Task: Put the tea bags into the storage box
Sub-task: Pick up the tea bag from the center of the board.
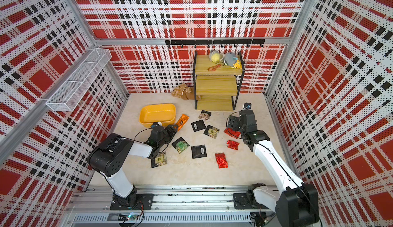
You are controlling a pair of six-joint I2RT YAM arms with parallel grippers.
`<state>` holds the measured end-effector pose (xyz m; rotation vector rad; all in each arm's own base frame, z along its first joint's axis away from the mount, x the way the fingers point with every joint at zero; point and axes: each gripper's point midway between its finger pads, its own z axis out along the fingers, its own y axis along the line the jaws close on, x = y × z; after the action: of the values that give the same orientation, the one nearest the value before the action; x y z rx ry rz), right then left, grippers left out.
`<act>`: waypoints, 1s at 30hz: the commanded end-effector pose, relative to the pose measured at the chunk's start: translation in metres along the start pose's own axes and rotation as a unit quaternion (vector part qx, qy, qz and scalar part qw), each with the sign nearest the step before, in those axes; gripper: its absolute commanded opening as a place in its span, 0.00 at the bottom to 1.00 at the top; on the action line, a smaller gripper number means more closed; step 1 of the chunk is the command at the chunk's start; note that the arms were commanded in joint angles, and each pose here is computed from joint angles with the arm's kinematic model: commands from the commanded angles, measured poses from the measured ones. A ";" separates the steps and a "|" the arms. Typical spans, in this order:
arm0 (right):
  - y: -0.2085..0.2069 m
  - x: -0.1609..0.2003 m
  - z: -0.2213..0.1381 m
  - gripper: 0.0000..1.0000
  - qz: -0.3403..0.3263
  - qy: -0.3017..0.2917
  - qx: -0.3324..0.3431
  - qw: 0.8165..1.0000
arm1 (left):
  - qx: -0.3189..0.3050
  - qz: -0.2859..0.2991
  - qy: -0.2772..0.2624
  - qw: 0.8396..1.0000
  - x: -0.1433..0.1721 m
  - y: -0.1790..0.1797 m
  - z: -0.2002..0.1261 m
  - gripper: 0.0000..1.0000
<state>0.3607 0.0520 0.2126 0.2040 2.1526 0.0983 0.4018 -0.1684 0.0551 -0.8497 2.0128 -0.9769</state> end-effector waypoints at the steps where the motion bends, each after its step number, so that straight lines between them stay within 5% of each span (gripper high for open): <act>1: -0.001 -0.004 -0.002 1.00 -0.007 -0.006 0.007 1.000 | 0.009 -0.004 -0.007 1.000 -0.006 -0.005 0.006 0.68; 30: -0.002 -0.008 -0.001 1.00 -0.016 -0.006 0.014 1.000 | -0.028 -0.012 0.001 1.000 0.000 0.020 0.029 0.33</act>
<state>0.3608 0.0488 0.2100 0.1871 2.1610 0.0601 0.4164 -0.1689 0.0303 -0.9056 2.0371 -0.9467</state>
